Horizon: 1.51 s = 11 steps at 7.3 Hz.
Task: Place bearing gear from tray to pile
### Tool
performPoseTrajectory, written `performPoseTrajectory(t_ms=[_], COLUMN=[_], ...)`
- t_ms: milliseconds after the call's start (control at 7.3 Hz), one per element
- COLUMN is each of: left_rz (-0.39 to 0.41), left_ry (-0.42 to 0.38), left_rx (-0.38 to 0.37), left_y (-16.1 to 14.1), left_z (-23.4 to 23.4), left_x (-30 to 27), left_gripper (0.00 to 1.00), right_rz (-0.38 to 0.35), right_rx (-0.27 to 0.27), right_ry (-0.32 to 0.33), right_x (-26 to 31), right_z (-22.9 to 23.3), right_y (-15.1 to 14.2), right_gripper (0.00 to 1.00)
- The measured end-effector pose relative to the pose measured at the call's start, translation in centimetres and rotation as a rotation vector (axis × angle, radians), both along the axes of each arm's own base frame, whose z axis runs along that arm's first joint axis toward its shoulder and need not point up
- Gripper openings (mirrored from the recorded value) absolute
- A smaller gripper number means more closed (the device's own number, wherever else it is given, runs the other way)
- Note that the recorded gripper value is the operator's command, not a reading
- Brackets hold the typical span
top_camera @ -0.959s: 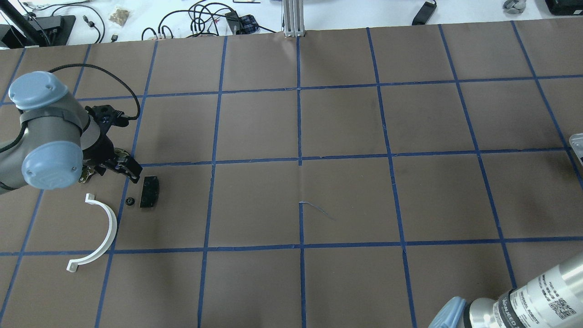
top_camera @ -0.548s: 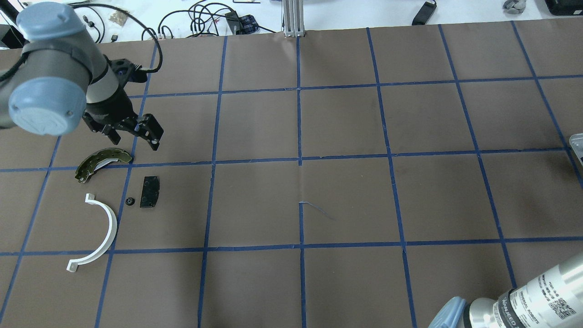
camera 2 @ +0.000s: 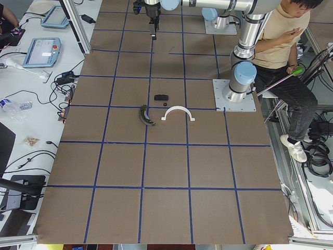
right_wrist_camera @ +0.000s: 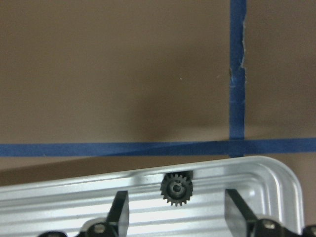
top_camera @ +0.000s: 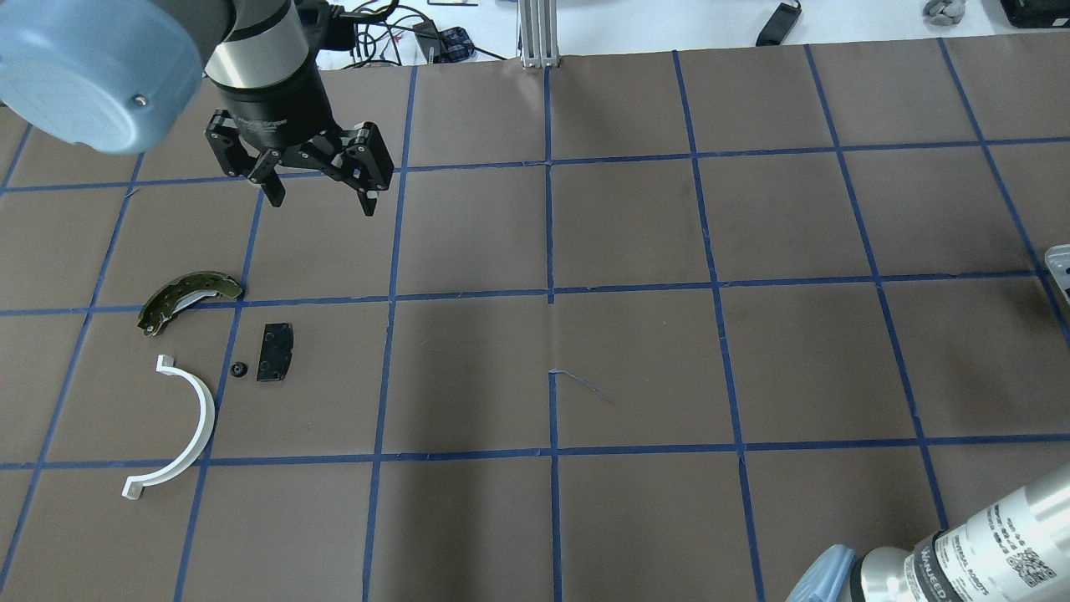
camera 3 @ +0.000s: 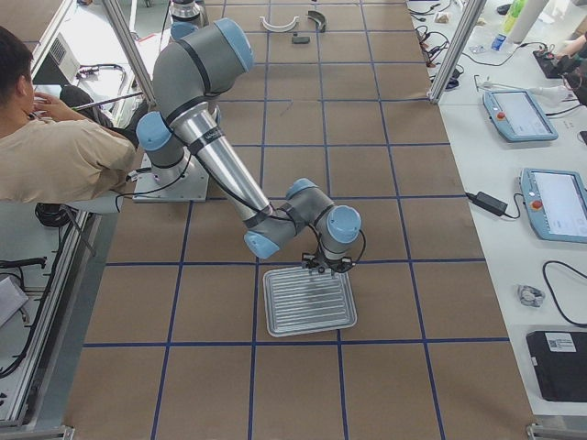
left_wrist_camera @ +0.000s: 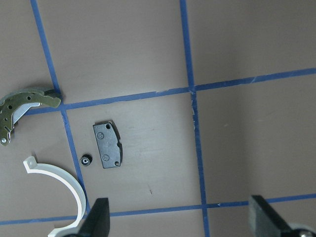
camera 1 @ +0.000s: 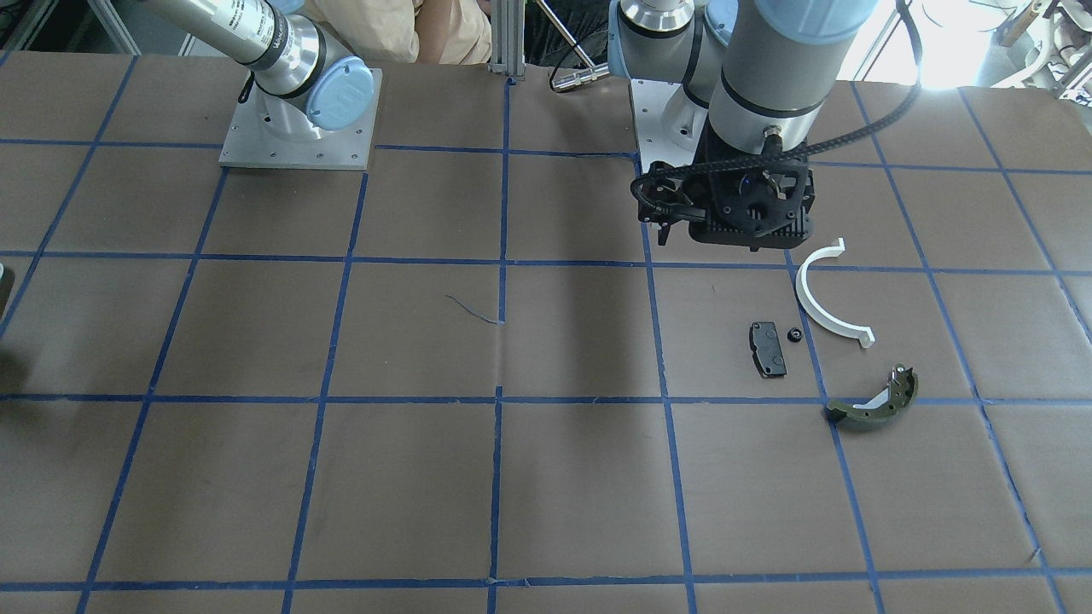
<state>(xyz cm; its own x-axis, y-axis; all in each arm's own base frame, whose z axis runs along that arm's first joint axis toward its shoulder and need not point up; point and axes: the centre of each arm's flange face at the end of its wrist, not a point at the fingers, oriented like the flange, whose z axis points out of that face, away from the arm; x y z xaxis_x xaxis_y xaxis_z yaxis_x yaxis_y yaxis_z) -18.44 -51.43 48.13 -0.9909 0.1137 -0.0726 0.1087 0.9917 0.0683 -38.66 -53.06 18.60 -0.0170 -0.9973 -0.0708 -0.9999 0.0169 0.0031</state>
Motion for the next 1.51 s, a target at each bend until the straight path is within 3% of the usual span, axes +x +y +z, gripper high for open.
performPoseTrajectory(t_ms=[411,959,1096,1233,1507], left_rz=[0.037,0.048,0.048,0.047,0.048], left_ry=[0.059,0.066,0.067,0.067,0.068], left_rx=[-0.032,-0.031,-0.031,-0.031,-0.031], left_y=[0.01,-0.06,-0.09,-0.11,-0.12], left_z=[0.73,0.52,0.53,0.55,0.55], left_x=[-1.15,-1.05,-0.98,-0.93,-0.90], left_gripper=[1.00,1.00,1.00,1.00,1.00], right_rz=[0.032,0.046,0.049,0.050,0.051], right_rx=[-0.015,-0.012,-0.011,-0.011,-0.011], right_ry=[-0.020,-0.028,-0.030,-0.031,-0.032], right_x=[0.16,0.28,0.32,0.34,0.35], right_z=[-0.20,-0.63,-0.71,-0.77,-0.81], right_y=[-0.18,-0.09,-0.06,-0.05,-0.05], right_gripper=[0.74,0.73,0.70,0.59,0.55])
